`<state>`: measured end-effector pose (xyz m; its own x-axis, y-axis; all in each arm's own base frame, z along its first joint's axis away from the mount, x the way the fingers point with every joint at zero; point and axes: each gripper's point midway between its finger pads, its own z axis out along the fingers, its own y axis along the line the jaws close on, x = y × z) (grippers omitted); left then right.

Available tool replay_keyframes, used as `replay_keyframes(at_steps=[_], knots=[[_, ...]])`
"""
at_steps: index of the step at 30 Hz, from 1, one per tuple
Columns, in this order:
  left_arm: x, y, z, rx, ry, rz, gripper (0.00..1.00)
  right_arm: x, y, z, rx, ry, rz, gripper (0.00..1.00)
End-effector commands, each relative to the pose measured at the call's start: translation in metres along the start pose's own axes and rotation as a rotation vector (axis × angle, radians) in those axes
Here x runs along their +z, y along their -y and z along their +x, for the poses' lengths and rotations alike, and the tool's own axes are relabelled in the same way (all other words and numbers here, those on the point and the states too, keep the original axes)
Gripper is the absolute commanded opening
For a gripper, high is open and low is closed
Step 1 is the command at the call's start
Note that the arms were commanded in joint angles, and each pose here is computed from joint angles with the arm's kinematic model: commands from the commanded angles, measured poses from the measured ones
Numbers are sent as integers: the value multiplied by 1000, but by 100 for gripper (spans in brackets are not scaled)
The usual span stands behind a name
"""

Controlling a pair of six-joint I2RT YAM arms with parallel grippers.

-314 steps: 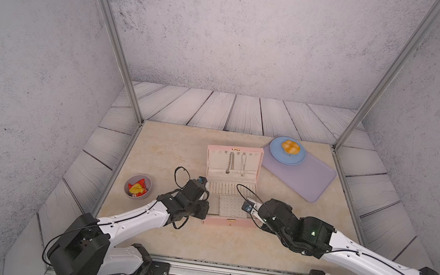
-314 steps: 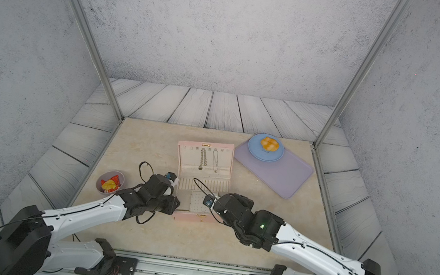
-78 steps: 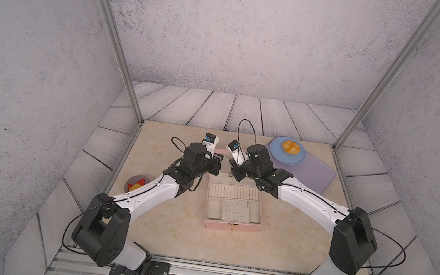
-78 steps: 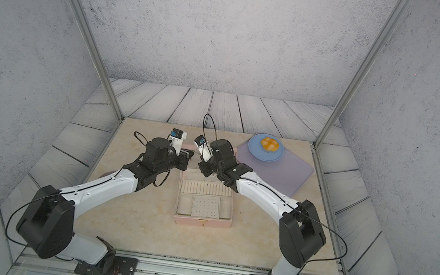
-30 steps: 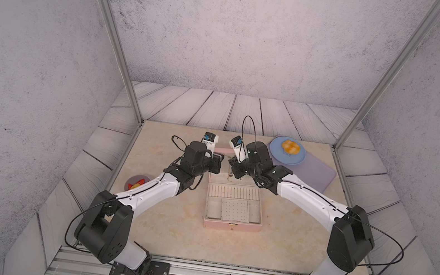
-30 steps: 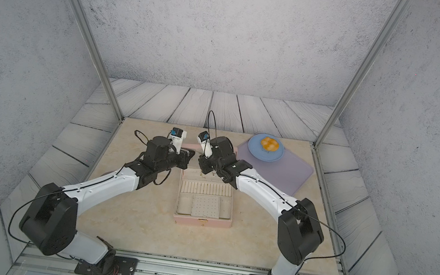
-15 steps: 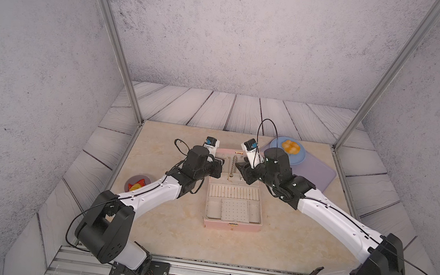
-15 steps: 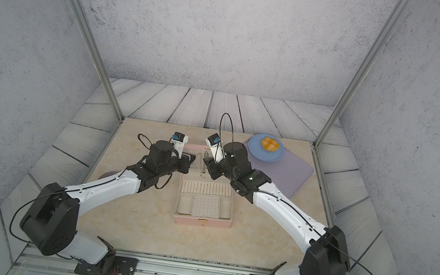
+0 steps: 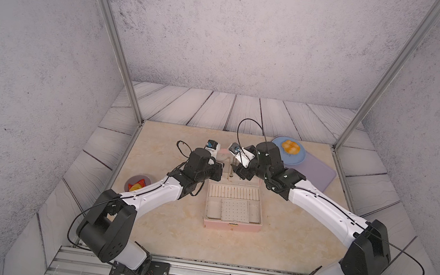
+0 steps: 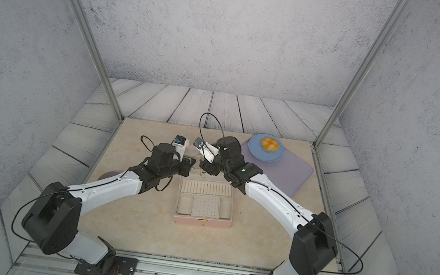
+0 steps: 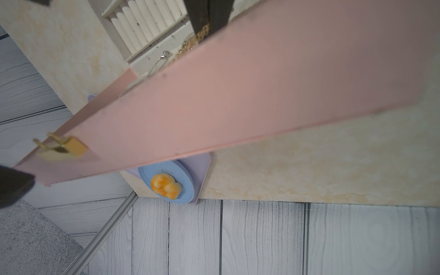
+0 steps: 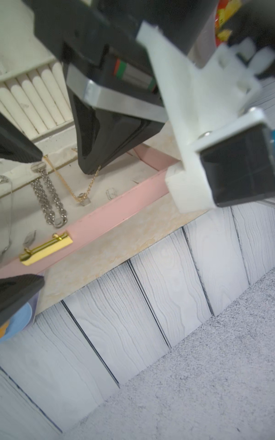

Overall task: Put jewelry chain into jewelry box
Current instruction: Hang the necklace on the jewelry box clasp.

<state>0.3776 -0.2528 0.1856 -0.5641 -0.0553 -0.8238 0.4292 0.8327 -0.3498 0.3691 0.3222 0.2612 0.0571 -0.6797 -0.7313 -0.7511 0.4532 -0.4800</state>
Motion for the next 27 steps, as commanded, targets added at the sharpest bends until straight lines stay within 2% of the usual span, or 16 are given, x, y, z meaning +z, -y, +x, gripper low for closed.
replay_keyframes(at_steps=[1,12,17,21,27], knots=[[4,-1,-2,2,10,-13,1,-7,16,-10,-111,-9,42,78],[10,5,-20,-27,65,15,1,0,24,-13,-86,-9,62,79],[11,8,-22,-37,69,28,8,1,23,-16,-61,4,56,81],[9,9,-23,-37,74,30,17,0,22,-18,-56,15,55,81],[3,8,-25,-35,88,22,22,-2,22,-16,-89,9,53,81]])
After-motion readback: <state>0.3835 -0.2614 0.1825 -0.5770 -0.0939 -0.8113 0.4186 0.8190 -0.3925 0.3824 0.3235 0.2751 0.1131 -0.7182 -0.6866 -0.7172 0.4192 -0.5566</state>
